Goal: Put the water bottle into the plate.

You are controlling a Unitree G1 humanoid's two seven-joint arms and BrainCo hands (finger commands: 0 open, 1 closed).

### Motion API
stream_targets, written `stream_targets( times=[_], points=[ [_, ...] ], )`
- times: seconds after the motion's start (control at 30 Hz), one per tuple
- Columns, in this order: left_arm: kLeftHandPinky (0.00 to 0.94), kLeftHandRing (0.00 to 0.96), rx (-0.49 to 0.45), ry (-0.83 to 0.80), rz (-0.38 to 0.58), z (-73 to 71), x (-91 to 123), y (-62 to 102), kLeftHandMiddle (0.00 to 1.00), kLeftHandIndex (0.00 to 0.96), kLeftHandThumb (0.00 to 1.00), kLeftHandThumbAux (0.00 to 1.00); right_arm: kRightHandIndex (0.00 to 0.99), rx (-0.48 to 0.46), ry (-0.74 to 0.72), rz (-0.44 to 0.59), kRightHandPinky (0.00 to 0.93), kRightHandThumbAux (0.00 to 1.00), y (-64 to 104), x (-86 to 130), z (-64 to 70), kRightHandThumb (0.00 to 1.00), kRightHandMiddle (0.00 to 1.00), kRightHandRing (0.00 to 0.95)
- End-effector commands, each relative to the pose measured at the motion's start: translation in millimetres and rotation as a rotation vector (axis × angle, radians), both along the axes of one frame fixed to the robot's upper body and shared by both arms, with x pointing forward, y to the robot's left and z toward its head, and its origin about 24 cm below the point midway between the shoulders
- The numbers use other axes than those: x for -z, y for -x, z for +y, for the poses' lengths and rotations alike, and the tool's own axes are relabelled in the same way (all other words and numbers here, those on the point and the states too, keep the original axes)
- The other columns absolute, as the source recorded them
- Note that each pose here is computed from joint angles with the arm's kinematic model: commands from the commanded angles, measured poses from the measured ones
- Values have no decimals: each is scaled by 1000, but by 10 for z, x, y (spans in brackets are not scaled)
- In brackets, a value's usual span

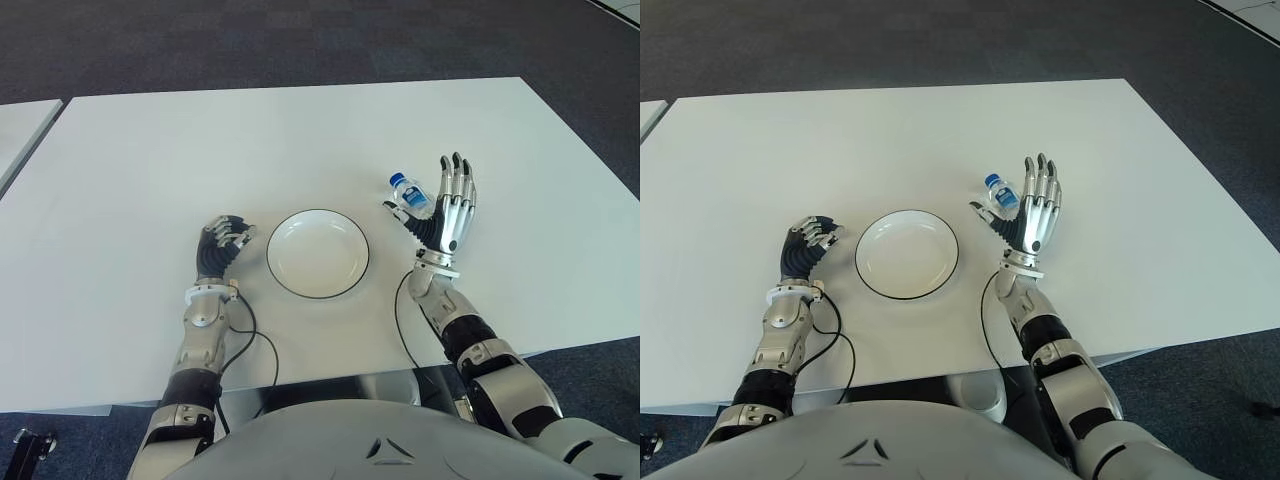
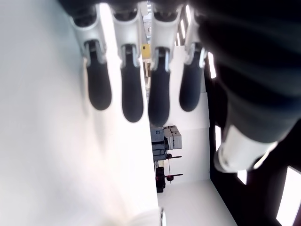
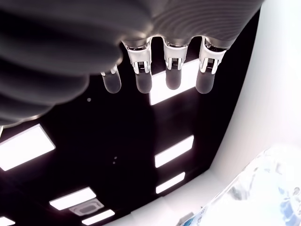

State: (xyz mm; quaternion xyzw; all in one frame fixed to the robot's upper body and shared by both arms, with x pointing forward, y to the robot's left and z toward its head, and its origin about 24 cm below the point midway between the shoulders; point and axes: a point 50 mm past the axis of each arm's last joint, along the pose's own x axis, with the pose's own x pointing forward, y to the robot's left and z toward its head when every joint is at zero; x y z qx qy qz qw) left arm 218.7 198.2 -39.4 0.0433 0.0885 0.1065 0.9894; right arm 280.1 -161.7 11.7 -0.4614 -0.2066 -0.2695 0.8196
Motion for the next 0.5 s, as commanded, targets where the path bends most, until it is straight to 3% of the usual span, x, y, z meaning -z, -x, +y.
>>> stream_targets(
  times=[0.03,0.5],
  points=[
    [449,450,-22,39,173,-3,291,230,470,428,702,721,0,4,-22,124,0,354,-79,6,-3,570,0,0],
    [464,460,-27,32,172,-11,288,241,477,429,704,721,0,-7,201,470,0,300,-259,-42,-73,526,0,0]
  ],
)
